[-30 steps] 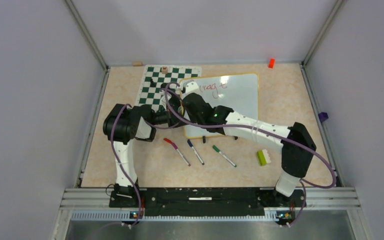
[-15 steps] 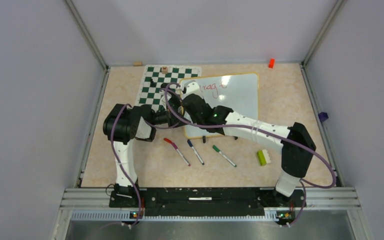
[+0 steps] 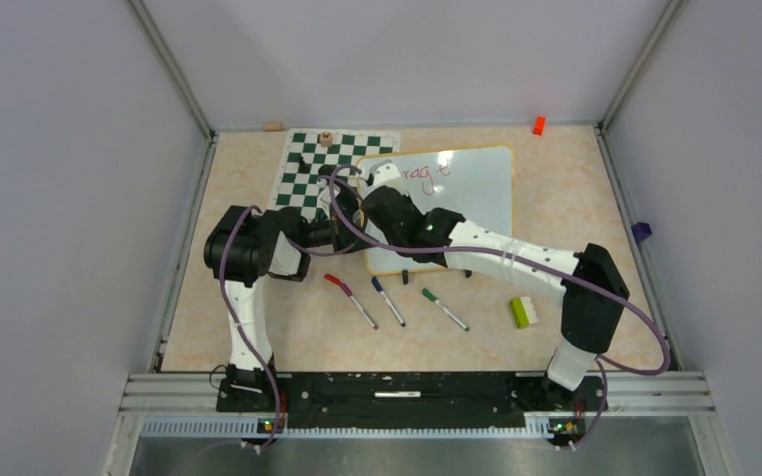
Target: Write a sentence on the whiteboard
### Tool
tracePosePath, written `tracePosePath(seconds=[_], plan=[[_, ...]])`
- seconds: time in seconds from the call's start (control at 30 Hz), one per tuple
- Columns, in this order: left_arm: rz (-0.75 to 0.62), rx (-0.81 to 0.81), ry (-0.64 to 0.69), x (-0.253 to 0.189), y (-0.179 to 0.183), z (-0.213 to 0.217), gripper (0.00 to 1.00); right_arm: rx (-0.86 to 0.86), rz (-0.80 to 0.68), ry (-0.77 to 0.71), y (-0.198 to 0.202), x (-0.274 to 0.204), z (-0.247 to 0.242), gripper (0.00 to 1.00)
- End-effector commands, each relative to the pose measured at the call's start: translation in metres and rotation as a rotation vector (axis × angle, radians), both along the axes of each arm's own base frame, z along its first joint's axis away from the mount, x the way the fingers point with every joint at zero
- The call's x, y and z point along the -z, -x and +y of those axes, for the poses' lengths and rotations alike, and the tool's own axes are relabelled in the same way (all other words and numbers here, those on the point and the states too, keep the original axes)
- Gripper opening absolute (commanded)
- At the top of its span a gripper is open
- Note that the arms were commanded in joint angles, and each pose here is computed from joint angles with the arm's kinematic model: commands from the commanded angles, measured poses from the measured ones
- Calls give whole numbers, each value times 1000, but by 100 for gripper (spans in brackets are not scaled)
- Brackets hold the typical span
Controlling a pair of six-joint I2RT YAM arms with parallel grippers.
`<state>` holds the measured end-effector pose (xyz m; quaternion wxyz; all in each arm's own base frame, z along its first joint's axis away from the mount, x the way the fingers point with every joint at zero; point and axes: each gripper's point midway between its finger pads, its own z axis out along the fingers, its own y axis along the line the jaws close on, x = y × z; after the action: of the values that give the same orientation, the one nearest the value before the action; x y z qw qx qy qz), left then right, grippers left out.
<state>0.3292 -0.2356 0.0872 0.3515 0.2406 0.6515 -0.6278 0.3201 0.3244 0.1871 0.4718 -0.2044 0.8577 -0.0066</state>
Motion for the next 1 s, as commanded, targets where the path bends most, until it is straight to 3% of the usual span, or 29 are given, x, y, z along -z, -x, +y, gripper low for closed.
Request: tracePosePath(seconds=[0.0,0.4,0.97], plan=[[-181,11,12,-20,0,1,0,23,-51,-49,-4,-39,-9,0],[-182,9,12,-20,0,1,0,-88,-78,-170,-5,-74,21,0],[-180,9,12,-20,0,1,0,-31,-43,-115,-32,-36,15,0]])
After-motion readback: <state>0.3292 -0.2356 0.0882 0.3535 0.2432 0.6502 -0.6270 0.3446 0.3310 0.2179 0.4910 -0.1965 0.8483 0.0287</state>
